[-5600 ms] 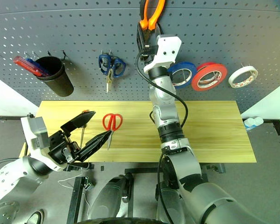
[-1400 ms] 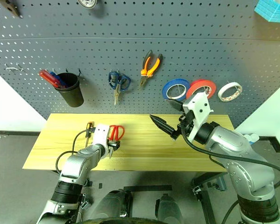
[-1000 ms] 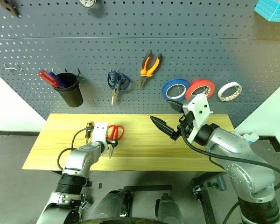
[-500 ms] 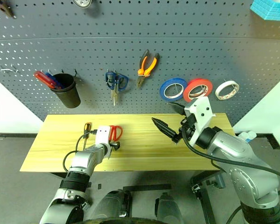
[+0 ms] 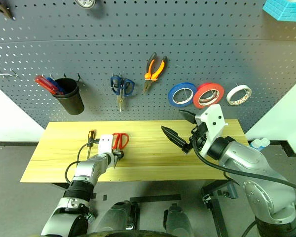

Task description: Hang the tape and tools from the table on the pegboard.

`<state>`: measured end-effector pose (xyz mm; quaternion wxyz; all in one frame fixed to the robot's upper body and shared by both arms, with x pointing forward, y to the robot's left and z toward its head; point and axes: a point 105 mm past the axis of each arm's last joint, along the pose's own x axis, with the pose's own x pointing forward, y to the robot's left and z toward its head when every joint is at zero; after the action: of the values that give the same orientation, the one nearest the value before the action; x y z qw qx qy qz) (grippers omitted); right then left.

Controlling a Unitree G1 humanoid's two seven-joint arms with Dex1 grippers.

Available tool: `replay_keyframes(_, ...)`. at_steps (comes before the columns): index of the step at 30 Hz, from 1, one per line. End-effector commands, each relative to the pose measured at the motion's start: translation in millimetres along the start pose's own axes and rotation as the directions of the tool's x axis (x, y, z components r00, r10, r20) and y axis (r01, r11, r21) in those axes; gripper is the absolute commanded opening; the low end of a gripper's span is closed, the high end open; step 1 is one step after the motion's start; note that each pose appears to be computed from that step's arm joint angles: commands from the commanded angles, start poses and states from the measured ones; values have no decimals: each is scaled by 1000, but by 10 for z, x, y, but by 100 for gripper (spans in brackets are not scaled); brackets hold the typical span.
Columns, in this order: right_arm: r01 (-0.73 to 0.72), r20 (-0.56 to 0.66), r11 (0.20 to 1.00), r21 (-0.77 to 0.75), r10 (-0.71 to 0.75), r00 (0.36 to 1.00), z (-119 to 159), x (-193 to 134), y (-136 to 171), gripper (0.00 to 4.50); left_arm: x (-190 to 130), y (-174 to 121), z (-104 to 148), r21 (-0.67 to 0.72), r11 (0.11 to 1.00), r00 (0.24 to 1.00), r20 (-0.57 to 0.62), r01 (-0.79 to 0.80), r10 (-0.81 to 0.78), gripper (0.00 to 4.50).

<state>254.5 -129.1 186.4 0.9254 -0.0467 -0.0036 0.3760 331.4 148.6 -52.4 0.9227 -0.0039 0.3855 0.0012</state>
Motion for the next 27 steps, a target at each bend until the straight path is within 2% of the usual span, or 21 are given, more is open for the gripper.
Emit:
replay_keyframes(1,-3,26,999,-45,5,1000,116,-41,33,410,18,19,71,-10,1000,1000,24,-7,8,450)
replay_keyframes(12,-6,23,999,-49,7,1000,110,-24,30,410,25,-116,45,5,1000,1000,-2,17,-17,450)
replay_keyframes(26,0,27,999,-46,2,1000,110,-17,32,410,-9,-70,-61,11,1000,998,-64,-10,11,450)
replay_keyframes(27,-1,27,999,-46,2,1000,110,-18,34,413,-10,-71,-62,10,1000,998,-64,-10,10,432)
